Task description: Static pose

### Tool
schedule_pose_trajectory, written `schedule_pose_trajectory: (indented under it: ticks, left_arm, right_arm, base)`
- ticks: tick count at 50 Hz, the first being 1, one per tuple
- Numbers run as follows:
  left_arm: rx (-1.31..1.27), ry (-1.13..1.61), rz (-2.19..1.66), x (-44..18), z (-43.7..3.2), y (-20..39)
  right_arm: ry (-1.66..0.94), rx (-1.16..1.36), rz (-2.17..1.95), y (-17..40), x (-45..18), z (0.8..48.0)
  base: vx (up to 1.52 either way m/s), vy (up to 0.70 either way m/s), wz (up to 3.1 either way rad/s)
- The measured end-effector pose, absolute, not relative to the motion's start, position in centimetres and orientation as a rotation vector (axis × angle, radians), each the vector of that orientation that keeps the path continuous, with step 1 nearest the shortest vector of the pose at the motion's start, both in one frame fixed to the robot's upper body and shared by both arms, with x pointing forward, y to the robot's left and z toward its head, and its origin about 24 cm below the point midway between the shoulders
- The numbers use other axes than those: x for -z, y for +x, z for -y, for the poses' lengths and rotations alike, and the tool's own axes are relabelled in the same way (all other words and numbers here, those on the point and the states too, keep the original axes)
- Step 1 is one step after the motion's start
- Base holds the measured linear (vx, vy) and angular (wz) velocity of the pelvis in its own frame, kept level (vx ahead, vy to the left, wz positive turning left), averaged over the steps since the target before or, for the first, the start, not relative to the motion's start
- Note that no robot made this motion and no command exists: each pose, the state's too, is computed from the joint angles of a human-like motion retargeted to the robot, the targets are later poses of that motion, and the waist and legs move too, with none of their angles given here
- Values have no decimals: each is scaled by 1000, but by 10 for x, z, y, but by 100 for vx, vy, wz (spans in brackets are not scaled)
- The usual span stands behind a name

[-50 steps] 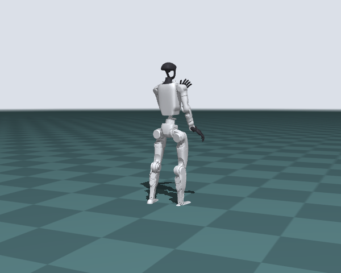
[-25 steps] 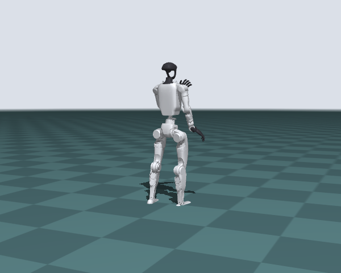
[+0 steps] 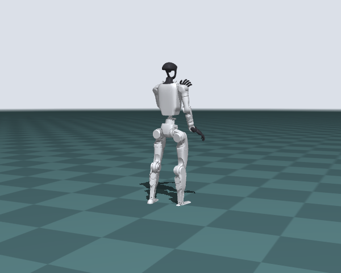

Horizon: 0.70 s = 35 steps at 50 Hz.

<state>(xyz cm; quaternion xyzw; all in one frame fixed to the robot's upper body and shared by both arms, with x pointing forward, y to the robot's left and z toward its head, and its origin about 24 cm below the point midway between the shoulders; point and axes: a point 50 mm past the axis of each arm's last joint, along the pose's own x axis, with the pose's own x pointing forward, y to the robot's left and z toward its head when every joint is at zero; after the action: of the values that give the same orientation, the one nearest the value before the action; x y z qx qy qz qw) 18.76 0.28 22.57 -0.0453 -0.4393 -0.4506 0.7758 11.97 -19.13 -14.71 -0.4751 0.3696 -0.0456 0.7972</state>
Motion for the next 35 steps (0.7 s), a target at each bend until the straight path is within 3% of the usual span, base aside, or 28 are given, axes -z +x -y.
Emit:
schedule_pose_trajectory:
  ticks: [35]
  left_arm:
    - [898,-55,1058,-233,-2,188]
  right_arm:
    - [-1182,-34,-638,136,143,179]
  base:
    - [0,0,0]
